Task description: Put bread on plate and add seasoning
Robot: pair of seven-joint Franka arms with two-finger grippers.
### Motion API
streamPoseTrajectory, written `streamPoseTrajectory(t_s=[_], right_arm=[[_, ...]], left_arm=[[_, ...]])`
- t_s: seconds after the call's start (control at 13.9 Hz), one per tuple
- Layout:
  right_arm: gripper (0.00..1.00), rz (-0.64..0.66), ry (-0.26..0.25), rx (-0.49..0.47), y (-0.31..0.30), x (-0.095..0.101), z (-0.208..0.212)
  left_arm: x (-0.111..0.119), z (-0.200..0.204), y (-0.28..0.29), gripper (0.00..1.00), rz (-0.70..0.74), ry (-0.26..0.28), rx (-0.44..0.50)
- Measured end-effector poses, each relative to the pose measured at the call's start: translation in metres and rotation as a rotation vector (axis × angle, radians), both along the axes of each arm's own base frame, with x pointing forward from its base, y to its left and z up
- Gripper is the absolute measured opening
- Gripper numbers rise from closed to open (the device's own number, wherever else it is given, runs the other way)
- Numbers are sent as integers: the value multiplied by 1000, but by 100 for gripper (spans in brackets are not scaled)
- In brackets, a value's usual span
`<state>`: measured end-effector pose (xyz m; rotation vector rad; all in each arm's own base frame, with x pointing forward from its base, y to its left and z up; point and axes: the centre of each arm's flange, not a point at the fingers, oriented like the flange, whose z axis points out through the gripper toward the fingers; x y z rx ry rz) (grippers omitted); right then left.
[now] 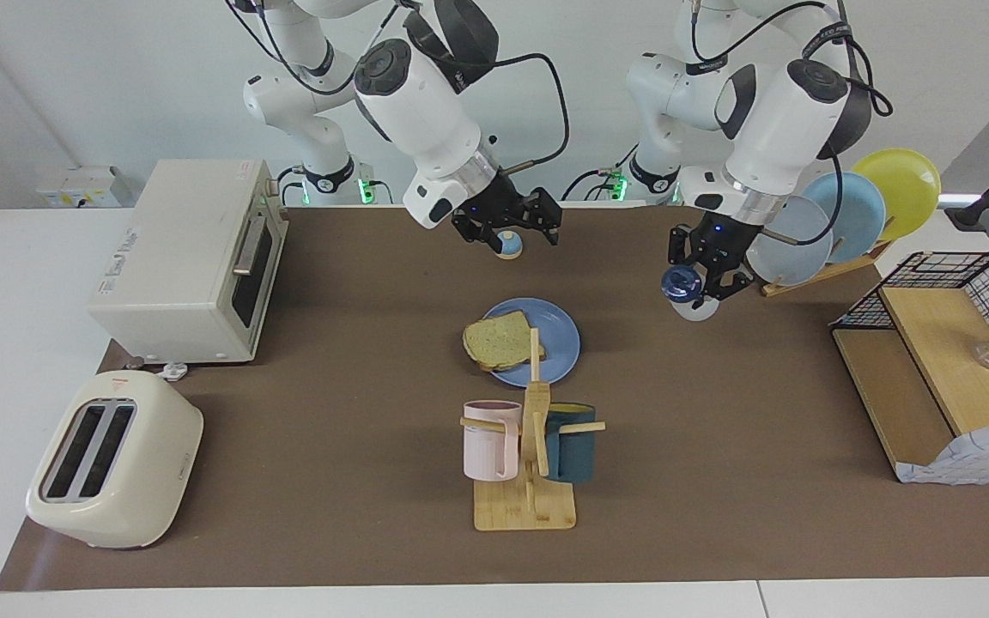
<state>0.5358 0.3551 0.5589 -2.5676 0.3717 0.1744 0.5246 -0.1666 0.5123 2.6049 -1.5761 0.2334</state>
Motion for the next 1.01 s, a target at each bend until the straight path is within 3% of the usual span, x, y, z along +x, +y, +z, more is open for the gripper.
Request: streamPoseTrajectory(t_s=[0.22, 0.29, 0.43, 0.5, 0.86, 1.01], right_arm=[[95, -35, 2, 41, 5, -3, 23], [85, -42, 4, 45, 9, -6, 28], [81, -53, -13, 61, 20, -11, 34], [69, -70, -29, 75, 28, -14, 37], [66, -140, -85, 148, 69, -32, 48], [57, -143, -89, 151, 71, -32, 46]], left_arm=[[-18, -1, -20, 40, -145, 56, 22], [-23, 1, -20, 40, -184, 70, 25], [-29, 5, -18, 40, -243, 87, 25], [-35, 8, -20, 40, -269, 99, 25], [-53, 9, -31, 40, -332, 139, 29], [-56, 8, -31, 40, -351, 145, 29]])
